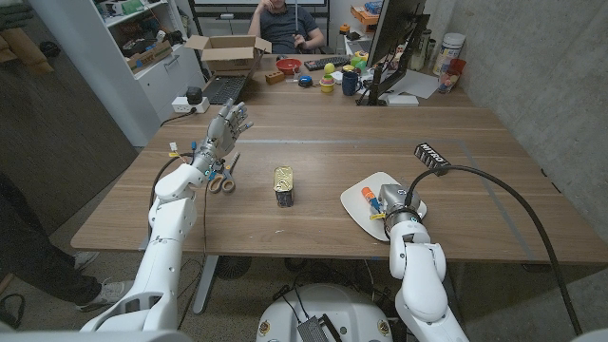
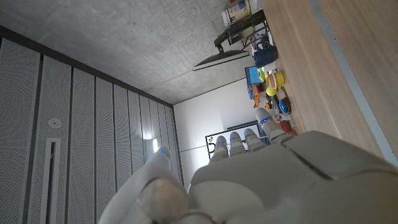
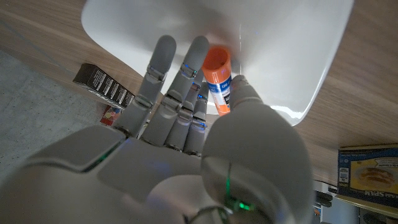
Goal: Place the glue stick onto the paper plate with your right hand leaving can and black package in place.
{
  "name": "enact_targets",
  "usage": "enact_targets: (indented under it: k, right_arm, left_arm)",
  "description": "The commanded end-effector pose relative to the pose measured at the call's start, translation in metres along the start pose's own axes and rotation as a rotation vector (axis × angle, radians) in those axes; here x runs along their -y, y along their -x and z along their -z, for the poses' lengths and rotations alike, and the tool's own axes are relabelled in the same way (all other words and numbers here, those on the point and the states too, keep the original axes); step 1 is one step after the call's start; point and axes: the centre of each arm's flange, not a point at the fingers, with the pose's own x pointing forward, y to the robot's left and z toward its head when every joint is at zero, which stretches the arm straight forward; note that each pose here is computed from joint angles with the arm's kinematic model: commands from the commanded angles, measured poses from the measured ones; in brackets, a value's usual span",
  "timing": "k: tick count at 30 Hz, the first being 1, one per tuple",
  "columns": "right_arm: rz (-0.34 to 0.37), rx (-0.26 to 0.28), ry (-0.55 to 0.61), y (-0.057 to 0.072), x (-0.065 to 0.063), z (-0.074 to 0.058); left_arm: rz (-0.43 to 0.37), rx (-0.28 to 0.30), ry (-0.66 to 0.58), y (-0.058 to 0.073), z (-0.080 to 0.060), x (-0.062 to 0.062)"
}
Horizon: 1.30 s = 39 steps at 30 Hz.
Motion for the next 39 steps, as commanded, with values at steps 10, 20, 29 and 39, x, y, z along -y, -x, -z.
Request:
enact_targets:
  k: [10,20,29,39]
  right_arm:
    - [0.043,0.018,-0.01,0.007,0.012,0.004]
    - [0.057,0.023,-0.004,0.011,0.016,0.004]
    - [0.091,0.038,-0.013,0.014,0.026,0.005]
    - [0.133,0.042,-0.006,0.019,0.039,0.007]
  left_arm:
    - [-0.003,-0.006,-0.006,0.004,0.0,0.004]
    - [-0.005,-0.005,-0.01,0.008,-0.001,0.006]
    - [-0.007,0.002,-0.01,0.011,-0.003,0.008]
    - [-0.006,0.001,-0.014,0.013,-0.004,0.01]
